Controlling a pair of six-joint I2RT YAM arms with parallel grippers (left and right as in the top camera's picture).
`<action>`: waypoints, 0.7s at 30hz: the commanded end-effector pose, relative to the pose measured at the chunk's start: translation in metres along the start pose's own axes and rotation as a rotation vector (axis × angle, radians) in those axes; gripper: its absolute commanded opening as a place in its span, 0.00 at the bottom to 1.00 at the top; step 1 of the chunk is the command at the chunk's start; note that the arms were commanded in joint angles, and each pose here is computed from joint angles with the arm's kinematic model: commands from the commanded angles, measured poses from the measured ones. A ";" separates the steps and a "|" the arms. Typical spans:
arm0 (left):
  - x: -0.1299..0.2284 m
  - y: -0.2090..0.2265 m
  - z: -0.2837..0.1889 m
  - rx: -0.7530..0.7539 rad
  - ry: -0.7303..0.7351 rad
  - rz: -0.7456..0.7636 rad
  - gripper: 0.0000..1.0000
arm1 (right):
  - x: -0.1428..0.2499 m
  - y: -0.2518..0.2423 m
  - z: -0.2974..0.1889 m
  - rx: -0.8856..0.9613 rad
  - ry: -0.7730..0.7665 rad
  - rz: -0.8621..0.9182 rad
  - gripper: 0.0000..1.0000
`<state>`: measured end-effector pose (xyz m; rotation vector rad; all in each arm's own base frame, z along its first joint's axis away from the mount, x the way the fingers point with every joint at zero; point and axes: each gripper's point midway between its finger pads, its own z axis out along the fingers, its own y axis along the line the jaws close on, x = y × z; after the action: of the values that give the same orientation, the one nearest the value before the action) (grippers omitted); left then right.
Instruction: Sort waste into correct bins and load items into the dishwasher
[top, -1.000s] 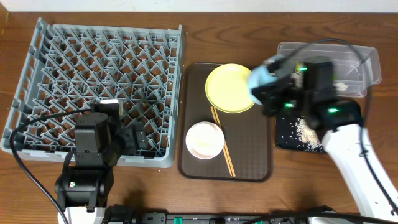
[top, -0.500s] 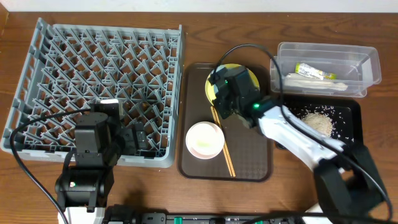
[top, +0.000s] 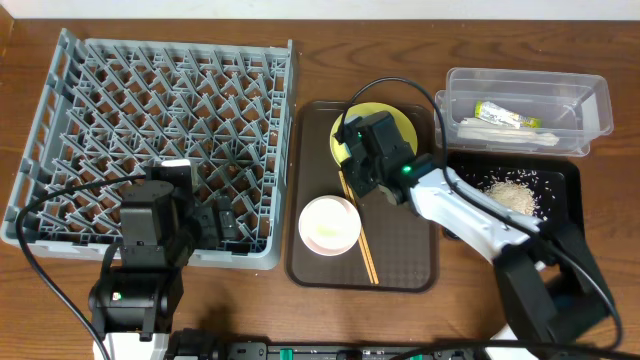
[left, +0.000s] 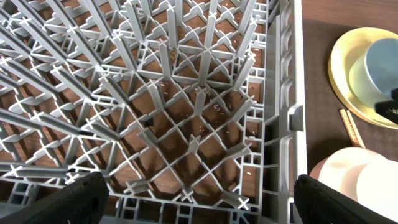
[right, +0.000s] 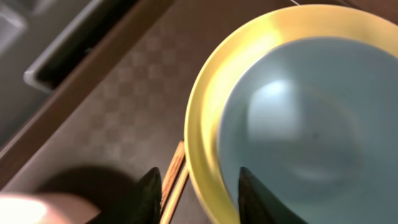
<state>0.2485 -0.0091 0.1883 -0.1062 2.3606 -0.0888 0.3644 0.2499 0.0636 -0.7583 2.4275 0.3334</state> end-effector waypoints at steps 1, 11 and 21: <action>-0.008 0.000 -0.005 0.001 -0.024 -0.012 0.98 | -0.048 0.013 -0.054 -0.033 -0.142 0.035 0.43; -0.008 0.000 -0.005 0.001 -0.024 -0.012 0.98 | 0.014 0.064 -0.087 -0.250 0.124 0.140 0.49; -0.008 0.000 -0.005 0.001 -0.023 -0.012 0.98 | 0.070 0.083 -0.040 -0.226 0.371 0.192 0.27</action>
<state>0.2485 -0.0092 0.1883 -0.1057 2.3607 -0.0890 0.2558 0.2693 0.0774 -0.7916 2.7792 0.6092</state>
